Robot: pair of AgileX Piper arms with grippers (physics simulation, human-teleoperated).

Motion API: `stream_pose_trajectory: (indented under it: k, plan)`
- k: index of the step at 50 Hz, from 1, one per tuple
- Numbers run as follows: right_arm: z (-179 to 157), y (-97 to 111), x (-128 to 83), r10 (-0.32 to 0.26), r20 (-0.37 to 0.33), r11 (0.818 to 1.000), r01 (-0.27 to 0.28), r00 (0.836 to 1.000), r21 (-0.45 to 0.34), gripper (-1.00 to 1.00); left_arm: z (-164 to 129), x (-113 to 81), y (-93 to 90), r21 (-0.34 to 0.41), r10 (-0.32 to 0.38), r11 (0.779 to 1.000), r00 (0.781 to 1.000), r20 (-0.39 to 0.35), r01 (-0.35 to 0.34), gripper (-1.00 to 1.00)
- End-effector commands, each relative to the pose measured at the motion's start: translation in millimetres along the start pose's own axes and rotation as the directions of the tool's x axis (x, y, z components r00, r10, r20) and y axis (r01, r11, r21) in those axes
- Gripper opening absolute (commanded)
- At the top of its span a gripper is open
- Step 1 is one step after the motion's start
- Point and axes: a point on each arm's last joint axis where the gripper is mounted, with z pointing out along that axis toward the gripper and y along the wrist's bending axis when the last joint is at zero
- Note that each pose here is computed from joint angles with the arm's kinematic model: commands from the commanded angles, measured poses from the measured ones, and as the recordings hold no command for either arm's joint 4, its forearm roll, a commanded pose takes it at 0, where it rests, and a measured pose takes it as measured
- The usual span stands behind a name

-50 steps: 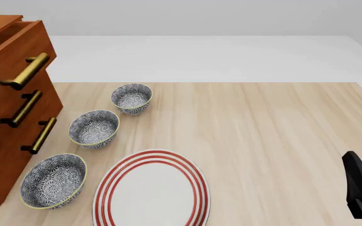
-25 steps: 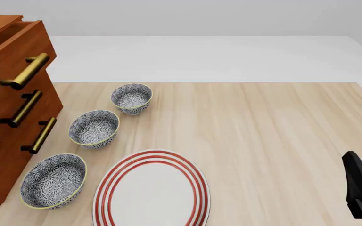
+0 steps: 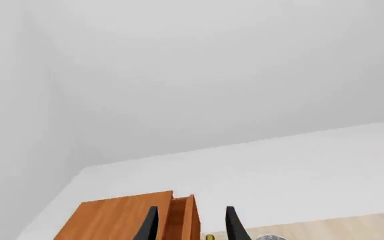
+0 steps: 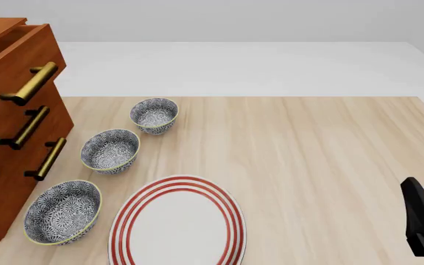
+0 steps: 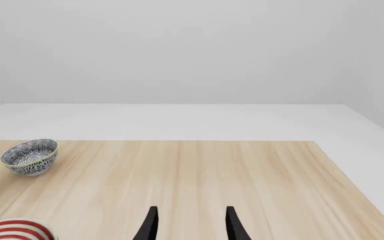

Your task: Open the top drawer of the cabinet.

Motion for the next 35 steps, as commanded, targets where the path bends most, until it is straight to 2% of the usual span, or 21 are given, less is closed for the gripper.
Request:
stream_pose_trajectory:
  k: [1,3,5,7,8,9,11,14,15,18,20,21,22,23,26,28,35]
  plan:
    - [0,0,0,0.000,0.000,1.000,0.000,1.000,0.000,1.00,-7,-35.3,11.4,-0.053,-0.214,0.976,0.976,-0.029,0.213,1.00]
    - [0,0,0,0.000,0.000,1.000,0.000,1.000,0.000,1.00,-5,-37.0,11.0,-0.045,-0.255,0.966,0.966,-0.041,0.253,1.00]
    - [0,0,0,0.000,0.000,1.000,0.000,1.000,0.000,1.00,-4,-35.4,10.3,-0.040,-0.244,0.970,0.968,-0.058,0.242,1.00]
    - [0,0,0,0.000,0.000,1.000,0.000,1.000,0.000,1.00,-1,-32.4,9.0,-0.035,-0.280,0.960,0.956,-0.090,0.278,1.00]
    - [0,0,0,0.000,0.000,1.000,0.000,1.000,0.000,1.00,-6,-34.5,6.6,0.002,-0.224,0.974,0.970,-0.097,0.225,1.00]
    - [0,0,0,0.000,0.000,1.000,0.000,1.000,0.000,1.00,2,-32.8,8.1,-0.028,-0.285,0.958,0.950,-0.124,0.284,1.00]
    - [0,0,0,0.000,0.000,1.000,0.000,1.000,0.000,1.00,2,-35.7,8.0,-0.019,-0.262,0.965,0.954,-0.145,0.262,1.00]
    - [0,0,0,0.000,0.000,1.000,0.000,1.000,0.000,1.00,3,-33.1,6.8,-0.016,-0.274,0.961,0.945,-0.178,0.276,1.00]
    - [0,0,0,0.000,0.000,1.000,0.000,1.000,0.000,1.00,7,-28.3,4.6,-0.011,-0.293,0.955,0.932,-0.215,0.297,1.00]
    - [0,0,0,0.000,0.000,1.000,0.000,1.000,0.000,1.00,8,-24.4,3.9,-0.014,-0.291,0.955,0.926,-0.241,0.296,1.00]
    - [0,0,0,0.000,0.000,1.000,0.000,1.000,0.000,1.00,5,-25.4,3.5,-0.002,-0.265,0.962,0.932,-0.245,0.273,1.00]
    - [0,0,0,0.000,0.000,1.000,0.000,1.000,0.000,1.00,6,-23.7,2.7,-0.002,-0.277,0.958,0.924,-0.262,0.287,1.00]
    - [0,0,0,0.000,0.000,1.000,0.000,1.000,0.000,1.00,4,-24.3,2.1,0.009,-0.262,0.962,0.928,-0.264,0.274,1.00]
    - [0,0,0,0.000,0.000,1.000,0.000,1.000,0.000,1.00,7,-21.4,1.3,-0.001,-0.293,0.952,0.912,-0.287,0.306,1.00]
    - [0,0,0,0.000,0.000,1.000,0.000,1.000,0.000,1.00,8,-20.4,1.4,0.001,-0.277,0.957,0.918,-0.283,0.289,1.00]
    - [0,0,0,0.000,0.000,1.000,0.000,1.000,0.000,1.00,11,-13.7,-1.1,0.007,-0.274,0.957,0.908,-0.317,0.292,1.00]
    - [0,0,0,0.000,0.000,1.000,0.000,1.000,0.000,1.00,15,-9.4,-2.3,0.005,-0.272,0.957,0.897,-0.348,0.292,1.00]
